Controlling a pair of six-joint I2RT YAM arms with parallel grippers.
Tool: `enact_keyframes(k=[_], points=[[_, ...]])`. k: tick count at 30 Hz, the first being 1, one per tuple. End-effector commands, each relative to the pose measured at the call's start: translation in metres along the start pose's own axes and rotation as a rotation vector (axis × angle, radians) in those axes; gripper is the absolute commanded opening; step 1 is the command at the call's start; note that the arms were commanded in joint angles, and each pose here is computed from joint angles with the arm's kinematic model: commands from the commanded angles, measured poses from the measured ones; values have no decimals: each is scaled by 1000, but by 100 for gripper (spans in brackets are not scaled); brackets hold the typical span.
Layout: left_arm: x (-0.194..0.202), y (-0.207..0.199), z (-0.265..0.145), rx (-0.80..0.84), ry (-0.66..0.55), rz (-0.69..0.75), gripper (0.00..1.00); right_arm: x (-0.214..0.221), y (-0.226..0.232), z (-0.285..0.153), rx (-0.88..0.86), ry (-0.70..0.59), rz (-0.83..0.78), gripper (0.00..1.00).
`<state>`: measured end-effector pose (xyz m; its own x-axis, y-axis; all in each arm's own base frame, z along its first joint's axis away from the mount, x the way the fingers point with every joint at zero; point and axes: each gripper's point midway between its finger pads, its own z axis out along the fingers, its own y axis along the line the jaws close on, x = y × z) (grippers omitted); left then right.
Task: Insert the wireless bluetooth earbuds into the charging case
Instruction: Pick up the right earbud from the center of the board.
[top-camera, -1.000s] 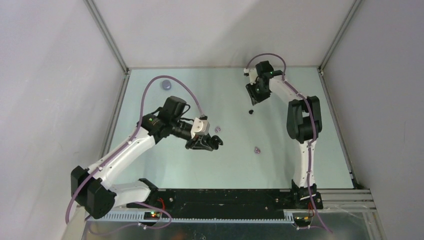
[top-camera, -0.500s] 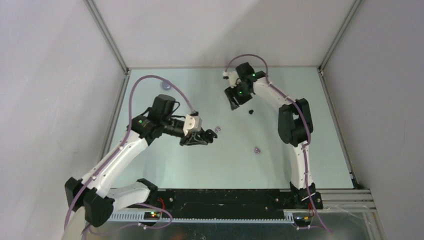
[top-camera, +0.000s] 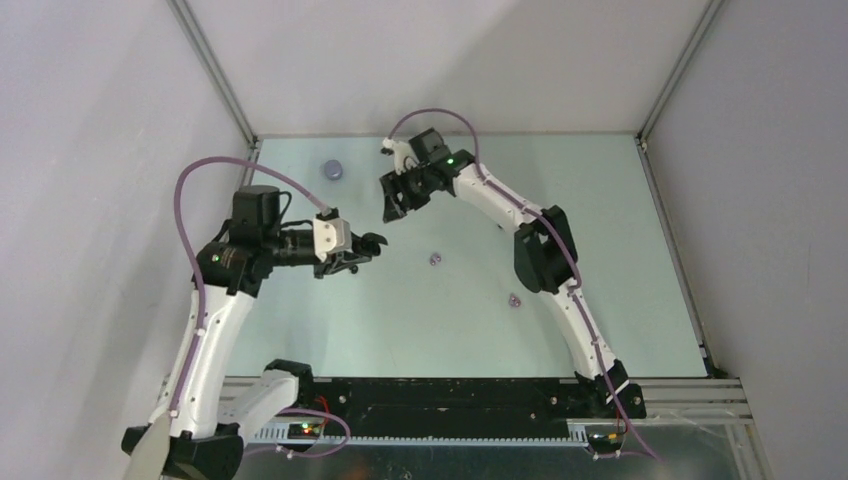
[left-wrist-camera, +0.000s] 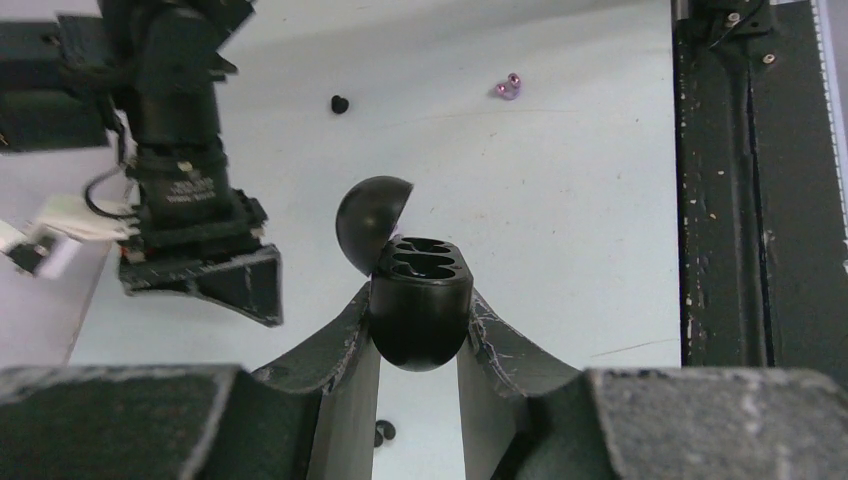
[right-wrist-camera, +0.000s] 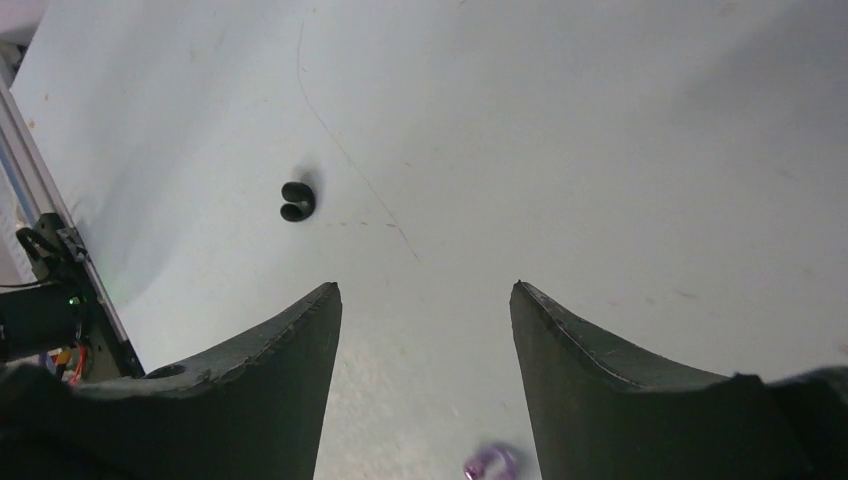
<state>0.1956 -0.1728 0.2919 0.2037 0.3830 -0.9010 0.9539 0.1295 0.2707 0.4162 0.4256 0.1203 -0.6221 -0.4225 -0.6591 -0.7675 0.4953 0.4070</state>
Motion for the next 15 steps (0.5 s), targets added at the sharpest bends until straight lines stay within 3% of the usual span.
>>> enact_keyframes(k=[1,7,15], points=[[-3,-1,-12,-32,4,42,0,-11,38,33,-8,-41,-6,68],[-3,-2,-16,-50,8,51,0,9,48,79,86,-2,-47,68],[-3,-5,-16,-49,2,59,0,28,57,103,146,35,-81,65]])
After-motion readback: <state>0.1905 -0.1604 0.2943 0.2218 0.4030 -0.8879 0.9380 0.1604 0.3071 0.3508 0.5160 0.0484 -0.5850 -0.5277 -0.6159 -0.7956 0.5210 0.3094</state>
